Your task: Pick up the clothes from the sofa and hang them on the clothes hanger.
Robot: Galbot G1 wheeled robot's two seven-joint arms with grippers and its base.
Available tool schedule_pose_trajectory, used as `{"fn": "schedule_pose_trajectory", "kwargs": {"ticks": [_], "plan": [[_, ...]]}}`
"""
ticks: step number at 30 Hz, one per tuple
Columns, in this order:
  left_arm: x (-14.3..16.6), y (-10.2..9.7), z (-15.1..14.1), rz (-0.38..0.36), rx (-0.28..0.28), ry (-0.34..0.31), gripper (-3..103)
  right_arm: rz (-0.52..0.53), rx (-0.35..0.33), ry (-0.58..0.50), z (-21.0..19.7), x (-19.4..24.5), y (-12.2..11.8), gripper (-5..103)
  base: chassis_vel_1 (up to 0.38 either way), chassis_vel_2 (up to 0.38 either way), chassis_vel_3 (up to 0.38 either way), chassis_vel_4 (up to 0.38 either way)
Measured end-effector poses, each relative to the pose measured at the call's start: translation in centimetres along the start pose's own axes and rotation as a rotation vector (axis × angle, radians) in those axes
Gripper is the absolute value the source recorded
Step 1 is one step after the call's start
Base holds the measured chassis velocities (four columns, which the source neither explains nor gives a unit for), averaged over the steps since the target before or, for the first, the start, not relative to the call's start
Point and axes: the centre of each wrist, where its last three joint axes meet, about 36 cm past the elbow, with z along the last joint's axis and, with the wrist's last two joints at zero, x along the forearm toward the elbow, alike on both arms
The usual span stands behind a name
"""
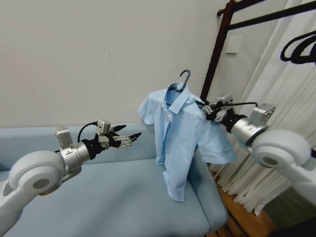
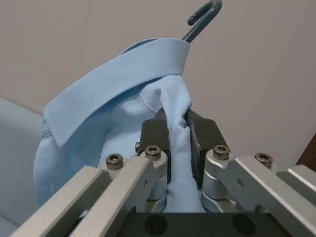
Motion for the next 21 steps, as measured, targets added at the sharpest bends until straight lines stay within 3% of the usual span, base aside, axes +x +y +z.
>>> {"fn": "schedule_pose_trajectory", "kwargs": {"ticks": [7, 8, 12, 19, 21], "plan": [[0.1, -0.4, -0.2, 0.007, -0.007, -0.001, 100, 0.009, 0.003, -0.005, 2.7, 1.3, 2.6, 9, 0.0, 0.0, 0.0, 0.0], [0.1, -0.5, -0.5, 0.008, -0.009, -0.003, 100, 0.035, -0.022, -0.012, 3.9, 2.2, 4.5, 9, 0.0, 0.0, 0.0, 0.0], [0.3, -0.5, -0.8, 0.006, -0.015, -0.005, 100, 0.06, -0.018, -0.036, 6.1, 3.6, 6.6, 9, 0.0, 0.0, 0.0, 0.0], [0.2, -0.5, -0.9, 0.007, -0.014, -0.007, 100, 0.143, 0.026, -0.09, 7.5, 5.2, 7.1, 9, 0.0, 0.0, 0.0, 0.0], [0.2, -0.5, -0.8, 0.009, -0.012, -0.006, 100, 0.212, 0.045, -0.072, 7.6, 6.2, 7.2, 9, 0.0, 0.0, 0.0, 0.0]]}}
